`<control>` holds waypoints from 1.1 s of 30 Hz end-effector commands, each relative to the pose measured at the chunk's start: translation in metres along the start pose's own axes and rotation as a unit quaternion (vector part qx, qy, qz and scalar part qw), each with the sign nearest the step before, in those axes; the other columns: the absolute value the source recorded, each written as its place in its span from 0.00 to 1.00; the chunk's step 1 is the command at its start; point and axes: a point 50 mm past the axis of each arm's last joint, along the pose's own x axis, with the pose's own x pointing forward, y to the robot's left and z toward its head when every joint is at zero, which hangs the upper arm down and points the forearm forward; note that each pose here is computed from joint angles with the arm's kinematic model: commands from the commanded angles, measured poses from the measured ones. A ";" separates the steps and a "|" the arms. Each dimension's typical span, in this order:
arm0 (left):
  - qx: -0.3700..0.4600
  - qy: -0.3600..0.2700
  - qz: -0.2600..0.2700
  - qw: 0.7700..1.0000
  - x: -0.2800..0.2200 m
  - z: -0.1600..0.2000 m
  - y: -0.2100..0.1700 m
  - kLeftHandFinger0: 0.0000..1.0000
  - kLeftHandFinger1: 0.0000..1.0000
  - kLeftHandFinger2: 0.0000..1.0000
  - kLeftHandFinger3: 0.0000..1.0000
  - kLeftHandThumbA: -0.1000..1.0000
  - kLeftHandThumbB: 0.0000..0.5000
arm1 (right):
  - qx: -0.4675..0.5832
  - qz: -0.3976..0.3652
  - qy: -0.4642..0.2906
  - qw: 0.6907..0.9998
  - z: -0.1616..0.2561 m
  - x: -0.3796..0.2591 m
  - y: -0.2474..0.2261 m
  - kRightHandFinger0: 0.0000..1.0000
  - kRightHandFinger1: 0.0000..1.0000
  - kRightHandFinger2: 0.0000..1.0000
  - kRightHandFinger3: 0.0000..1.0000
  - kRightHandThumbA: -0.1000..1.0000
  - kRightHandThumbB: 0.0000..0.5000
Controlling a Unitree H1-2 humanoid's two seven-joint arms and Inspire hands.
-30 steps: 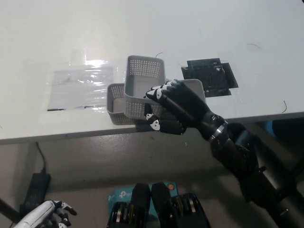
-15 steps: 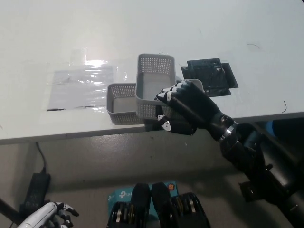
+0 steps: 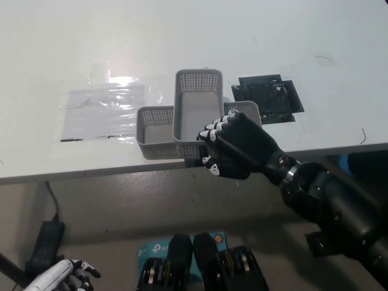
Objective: The robot uses its right hand to pick up the grey box kept on the middle on the desk and place it on top of another box next to it in a right angle
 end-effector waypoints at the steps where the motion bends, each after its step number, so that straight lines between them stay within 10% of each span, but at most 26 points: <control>1: 0.016 -0.012 0.009 1.000 -0.005 0.004 0.013 0.36 0.40 0.54 0.64 0.25 0.64 | -0.023 0.016 -0.011 1.000 -0.009 -0.003 -0.001 0.00 0.04 0.52 0.41 0.00 0.33; 3: 0.018 -0.008 0.007 1.000 -0.005 0.005 0.013 0.37 0.41 0.54 0.64 0.25 0.63 | -0.021 0.018 -0.010 1.000 -0.011 -0.004 0.001 0.00 0.08 0.60 0.50 0.00 0.20; 4: 0.012 -0.010 0.007 1.000 -0.004 0.004 0.013 0.33 0.37 0.51 0.63 0.25 0.65 | -0.014 0.033 -0.004 0.999 -0.011 -0.003 -0.002 0.00 0.18 0.62 0.72 0.00 0.02; 6: 0.010 -0.011 0.006 1.000 -0.004 0.003 0.013 0.32 0.37 0.51 0.63 0.25 0.65 | -0.010 0.040 -0.001 0.999 -0.011 -0.003 -0.003 0.00 0.13 0.53 0.59 0.00 0.00; 7: 0.014 -0.016 0.010 1.000 -0.004 0.003 0.012 0.30 0.34 0.48 0.61 0.25 0.66 | -0.008 0.036 -0.001 0.999 -0.011 -0.002 -0.005 0.08 0.29 0.67 1.00 0.18 0.00; 8: 0.014 -0.008 0.009 1.000 -0.004 0.004 0.012 0.30 0.34 0.48 0.62 0.25 0.66 | -0.007 0.039 0.001 0.999 -0.010 -0.001 -0.006 0.60 0.88 1.00 1.00 0.46 0.24; 9: 0.016 -0.010 0.009 1.000 -0.004 0.004 0.012 0.31 0.36 0.50 0.63 0.25 0.65 | -0.017 0.056 0.004 0.998 -0.010 -0.001 -0.008 0.84 1.00 1.00 1.00 0.63 0.37; 10: 0.017 -0.010 0.009 1.000 -0.004 0.004 0.012 0.31 0.35 0.49 0.64 0.25 0.64 | -0.010 0.062 0.010 0.998 -0.009 -0.001 -0.009 1.00 1.00 1.00 1.00 0.73 0.51; 14: 0.012 -0.009 0.005 1.000 -0.005 0.002 0.008 0.28 0.32 0.47 0.63 0.25 0.65 | -0.007 0.070 0.022 0.997 -0.003 -0.002 -0.012 1.00 1.00 1.00 1.00 0.80 0.84; 33: 0.000 -0.004 0.000 1.000 -0.009 -0.004 -0.006 0.25 0.30 0.44 0.60 0.27 0.65 | -0.011 0.055 0.017 0.998 0.000 -0.003 -0.031 1.00 1.00 1.00 1.00 0.76 0.58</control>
